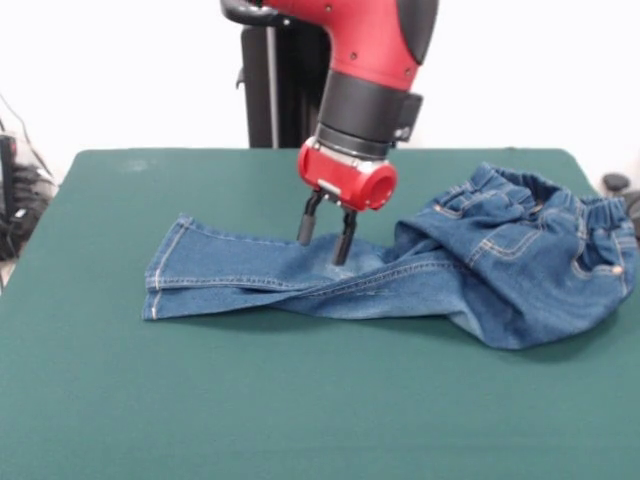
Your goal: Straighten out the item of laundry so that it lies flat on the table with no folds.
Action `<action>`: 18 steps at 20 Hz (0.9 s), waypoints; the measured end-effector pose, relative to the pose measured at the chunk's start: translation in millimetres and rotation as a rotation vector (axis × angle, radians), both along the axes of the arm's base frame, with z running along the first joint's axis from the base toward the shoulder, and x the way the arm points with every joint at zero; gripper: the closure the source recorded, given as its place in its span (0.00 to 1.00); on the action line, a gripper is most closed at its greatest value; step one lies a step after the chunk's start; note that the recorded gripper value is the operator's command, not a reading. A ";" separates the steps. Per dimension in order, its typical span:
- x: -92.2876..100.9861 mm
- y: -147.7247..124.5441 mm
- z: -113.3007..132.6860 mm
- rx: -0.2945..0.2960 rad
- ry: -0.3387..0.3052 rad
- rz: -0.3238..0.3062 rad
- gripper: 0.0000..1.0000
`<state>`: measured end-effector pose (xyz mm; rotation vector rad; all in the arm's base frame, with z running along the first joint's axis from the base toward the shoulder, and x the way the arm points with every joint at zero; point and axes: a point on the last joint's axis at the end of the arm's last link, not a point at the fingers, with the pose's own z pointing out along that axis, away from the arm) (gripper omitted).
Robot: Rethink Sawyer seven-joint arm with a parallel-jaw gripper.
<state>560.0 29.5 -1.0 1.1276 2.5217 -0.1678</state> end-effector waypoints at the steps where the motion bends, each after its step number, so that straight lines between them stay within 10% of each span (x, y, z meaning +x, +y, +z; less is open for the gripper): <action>1: -4.5 -2.1 -4.6 -0.005 0.012 0.003 0.00; 11: -30.3 -19.5 -22.7 -0.033 0.075 0.051 0.00; 18: -53.2 -85.9 -25.0 -0.050 0.109 0.046 0.00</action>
